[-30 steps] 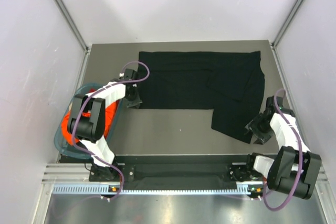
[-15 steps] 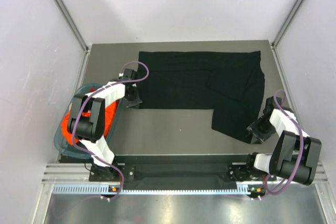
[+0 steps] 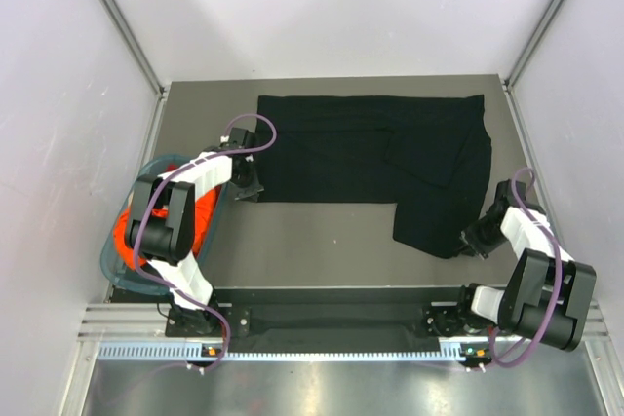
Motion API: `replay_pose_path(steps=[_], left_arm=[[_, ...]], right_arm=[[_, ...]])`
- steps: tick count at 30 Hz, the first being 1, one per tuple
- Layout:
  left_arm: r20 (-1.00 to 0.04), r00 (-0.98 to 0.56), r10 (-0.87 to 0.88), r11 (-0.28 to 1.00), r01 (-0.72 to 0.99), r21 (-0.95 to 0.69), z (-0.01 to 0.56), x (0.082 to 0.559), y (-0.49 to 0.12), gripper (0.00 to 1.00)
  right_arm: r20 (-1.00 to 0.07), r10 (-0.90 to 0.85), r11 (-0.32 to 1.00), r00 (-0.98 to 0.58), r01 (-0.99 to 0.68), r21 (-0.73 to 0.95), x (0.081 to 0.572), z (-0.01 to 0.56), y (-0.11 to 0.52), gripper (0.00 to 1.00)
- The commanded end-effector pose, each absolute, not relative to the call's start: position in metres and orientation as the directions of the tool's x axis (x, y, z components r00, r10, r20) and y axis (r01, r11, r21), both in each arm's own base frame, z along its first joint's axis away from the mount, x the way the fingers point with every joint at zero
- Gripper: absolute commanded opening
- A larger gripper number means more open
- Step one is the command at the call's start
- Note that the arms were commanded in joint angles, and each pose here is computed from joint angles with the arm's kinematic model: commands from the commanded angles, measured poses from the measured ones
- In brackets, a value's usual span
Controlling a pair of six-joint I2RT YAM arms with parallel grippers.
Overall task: Fold and stack the t-shirts
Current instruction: Fold the tshirt
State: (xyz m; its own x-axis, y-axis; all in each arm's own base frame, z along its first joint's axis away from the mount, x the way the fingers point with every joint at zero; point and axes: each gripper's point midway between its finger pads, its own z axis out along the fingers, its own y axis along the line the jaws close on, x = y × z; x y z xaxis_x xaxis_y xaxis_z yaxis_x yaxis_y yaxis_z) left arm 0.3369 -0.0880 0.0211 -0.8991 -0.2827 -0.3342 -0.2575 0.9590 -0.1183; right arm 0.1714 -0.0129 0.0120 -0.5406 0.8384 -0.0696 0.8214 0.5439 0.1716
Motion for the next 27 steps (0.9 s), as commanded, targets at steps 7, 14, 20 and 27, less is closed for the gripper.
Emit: replay_pose_path(steps=[7, 14, 20, 27], left_arm=[[-0.356, -0.896, -0.266, 0.964, -0.241, -0.115, 0.035, 0.331, -0.084, 0.0], [-0.37, -0.891, -0.264, 0.965, -0.245, -0.098, 0.048, 0.309, -0.074, 0.0], [-0.386, -0.882, -0.272, 0.962, -0.259, -0.086, 0.06, 0.29, -0.067, 0.0], [-0.396, -0.882, -0.255, 0.963, -0.267, -0.028, 0.063, 0.277, -0.053, 0.0]], right_arm=[[-0.21, 0.775, 0.631, -0.597, 0.749, 0.202, 0.188, 0.052, -0.028, 0.04], [-0.275, 0.722, 0.688, -0.635, 0.703, 0.18, 0.175, 0.088, -0.027, 0.03], [-0.296, 0.709, 0.701, -0.64, 0.684, 0.202, 0.159, 0.103, -0.017, 0.02], [-0.326, 0.697, 0.713, -0.639, 0.665, 0.223, 0.144, 0.123, -0.011, 0.01]])
